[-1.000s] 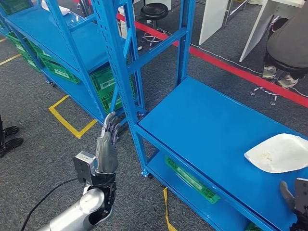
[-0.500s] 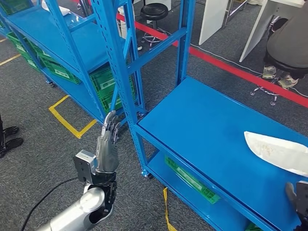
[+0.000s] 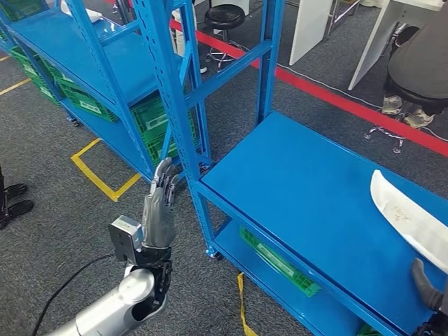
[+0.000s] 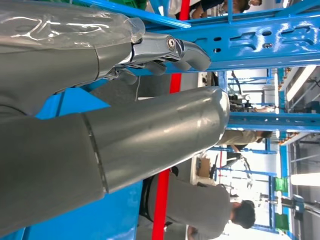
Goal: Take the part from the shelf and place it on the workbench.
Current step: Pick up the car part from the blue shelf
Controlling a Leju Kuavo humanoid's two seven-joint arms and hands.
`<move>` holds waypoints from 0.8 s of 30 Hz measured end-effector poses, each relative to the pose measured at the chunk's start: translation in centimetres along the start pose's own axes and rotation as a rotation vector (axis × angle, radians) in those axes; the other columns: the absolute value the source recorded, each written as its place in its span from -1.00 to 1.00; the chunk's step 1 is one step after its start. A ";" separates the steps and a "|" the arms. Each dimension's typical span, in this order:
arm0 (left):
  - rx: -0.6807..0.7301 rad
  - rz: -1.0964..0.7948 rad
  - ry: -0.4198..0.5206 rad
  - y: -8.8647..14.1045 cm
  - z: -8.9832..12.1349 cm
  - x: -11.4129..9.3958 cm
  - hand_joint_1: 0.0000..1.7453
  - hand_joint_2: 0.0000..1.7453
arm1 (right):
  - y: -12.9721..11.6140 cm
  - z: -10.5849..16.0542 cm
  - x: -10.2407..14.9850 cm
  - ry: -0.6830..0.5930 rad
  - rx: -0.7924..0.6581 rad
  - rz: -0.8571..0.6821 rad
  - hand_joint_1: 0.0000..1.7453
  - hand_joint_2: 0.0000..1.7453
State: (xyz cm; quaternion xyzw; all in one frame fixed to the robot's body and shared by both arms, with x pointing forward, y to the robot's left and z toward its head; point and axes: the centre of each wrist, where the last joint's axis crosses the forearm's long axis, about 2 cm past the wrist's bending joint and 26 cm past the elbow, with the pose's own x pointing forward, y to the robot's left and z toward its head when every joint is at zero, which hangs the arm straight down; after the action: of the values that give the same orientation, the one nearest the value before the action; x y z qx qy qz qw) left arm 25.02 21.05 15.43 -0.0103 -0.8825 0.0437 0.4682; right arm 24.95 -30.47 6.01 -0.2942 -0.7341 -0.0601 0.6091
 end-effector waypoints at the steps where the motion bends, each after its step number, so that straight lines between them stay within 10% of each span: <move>1: -0.003 0.002 -0.002 0.0 -0.1 0.0 -1.00 -1.00 | 0.1 0.0 0.0 -0.005 0.007 0.005 -1.00 1.00; 10: -0.047 0.022 -0.015 -0.1 -0.3 -0.3 -1.00 -1.00 | -0.7 -4.5 1.7 0.177 0.199 0.289 -1.00 1.00; 24: -0.043 0.011 0.004 0.0 0.5 -0.6 -1.00 -1.00 | -1.0 -12.0 9.0 -0.019 0.483 0.633 -1.00 1.00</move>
State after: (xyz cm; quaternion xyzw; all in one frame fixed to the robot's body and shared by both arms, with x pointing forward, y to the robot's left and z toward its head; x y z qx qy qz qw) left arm 24.93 20.96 14.71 -0.0255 -0.8822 0.0272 0.4694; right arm 33.97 -33.46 17.64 -0.3546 -0.6055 0.3079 0.6425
